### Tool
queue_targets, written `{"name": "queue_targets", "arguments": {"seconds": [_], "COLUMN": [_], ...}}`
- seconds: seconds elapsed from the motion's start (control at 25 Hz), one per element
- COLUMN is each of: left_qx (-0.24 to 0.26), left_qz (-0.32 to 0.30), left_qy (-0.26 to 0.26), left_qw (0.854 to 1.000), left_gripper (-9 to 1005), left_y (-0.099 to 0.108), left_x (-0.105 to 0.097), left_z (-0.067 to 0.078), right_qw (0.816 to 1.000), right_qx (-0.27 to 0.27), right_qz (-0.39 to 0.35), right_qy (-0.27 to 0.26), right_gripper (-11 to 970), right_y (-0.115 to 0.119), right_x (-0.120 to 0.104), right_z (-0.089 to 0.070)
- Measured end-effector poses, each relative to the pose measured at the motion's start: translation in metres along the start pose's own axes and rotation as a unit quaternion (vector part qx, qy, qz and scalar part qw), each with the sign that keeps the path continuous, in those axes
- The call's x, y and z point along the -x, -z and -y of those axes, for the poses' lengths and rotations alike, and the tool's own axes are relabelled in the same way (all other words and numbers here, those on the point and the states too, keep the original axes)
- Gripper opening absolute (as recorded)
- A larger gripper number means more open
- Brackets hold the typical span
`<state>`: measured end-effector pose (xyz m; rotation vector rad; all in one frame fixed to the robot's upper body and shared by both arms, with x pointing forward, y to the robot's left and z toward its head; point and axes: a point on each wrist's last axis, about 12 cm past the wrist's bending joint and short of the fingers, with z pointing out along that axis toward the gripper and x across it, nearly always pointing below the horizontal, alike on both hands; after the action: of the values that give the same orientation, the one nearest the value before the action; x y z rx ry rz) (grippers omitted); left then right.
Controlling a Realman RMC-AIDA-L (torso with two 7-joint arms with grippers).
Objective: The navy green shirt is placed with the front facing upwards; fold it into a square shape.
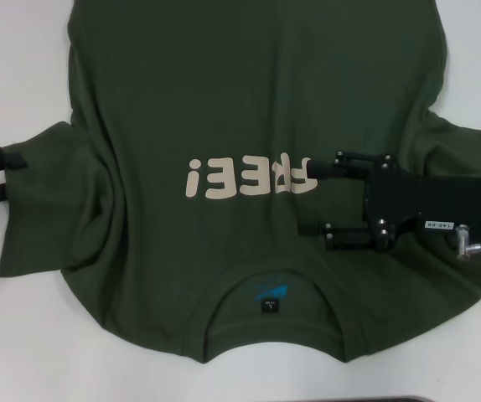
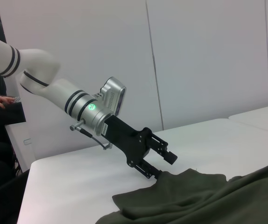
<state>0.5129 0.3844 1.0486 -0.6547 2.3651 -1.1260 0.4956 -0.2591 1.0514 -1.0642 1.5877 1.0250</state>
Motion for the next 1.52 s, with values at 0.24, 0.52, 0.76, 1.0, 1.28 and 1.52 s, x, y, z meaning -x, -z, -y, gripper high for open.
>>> {"name": "queue_targets", "arguments": {"seconds": [0.24,0.52,0.76,1.0,1.28,1.52], "left_qx": [-0.002,0.0,0.018,0.015,0.003,-0.024], "left_qz": [-0.002,-0.01,-0.033,-0.032,-0.039,-0.028], "left_qy": [-0.004,-0.006,-0.022,-0.022,-0.022,-0.031], "left_qw": [1.0,1.0,0.999,0.999,0.999,0.999], "left_gripper": [565,549,497,367,116,6], "left_y": [-0.005,-0.008,-0.014,-0.014,-0.006,0.016], "left_x": [-0.002,-0.003,-0.003,-0.002,-0.001,0.007], "left_z": [0.002,0.004,0.008,0.01,0.011,0.017], "right_qw": [1.0,1.0,1.0,1.0,1.0,1.0], "right_qx": [0.001,0.001,0.002,0.002,0.002,0.0], "right_qz": [-0.001,-0.002,0.003,0.005,0.005,0.004], "right_qy": [0.001,0.0,-0.001,-0.001,-0.001,-0.002], "right_gripper": [824,824,824,824,825,826], "right_y": [0.0,0.0,0.001,0.0,0.001,0.001], "right_x": [0.0,0.0,0.001,0.002,0.002,0.001], "right_z": [0.0,0.0,0.0,0.001,0.001,0.001]}}
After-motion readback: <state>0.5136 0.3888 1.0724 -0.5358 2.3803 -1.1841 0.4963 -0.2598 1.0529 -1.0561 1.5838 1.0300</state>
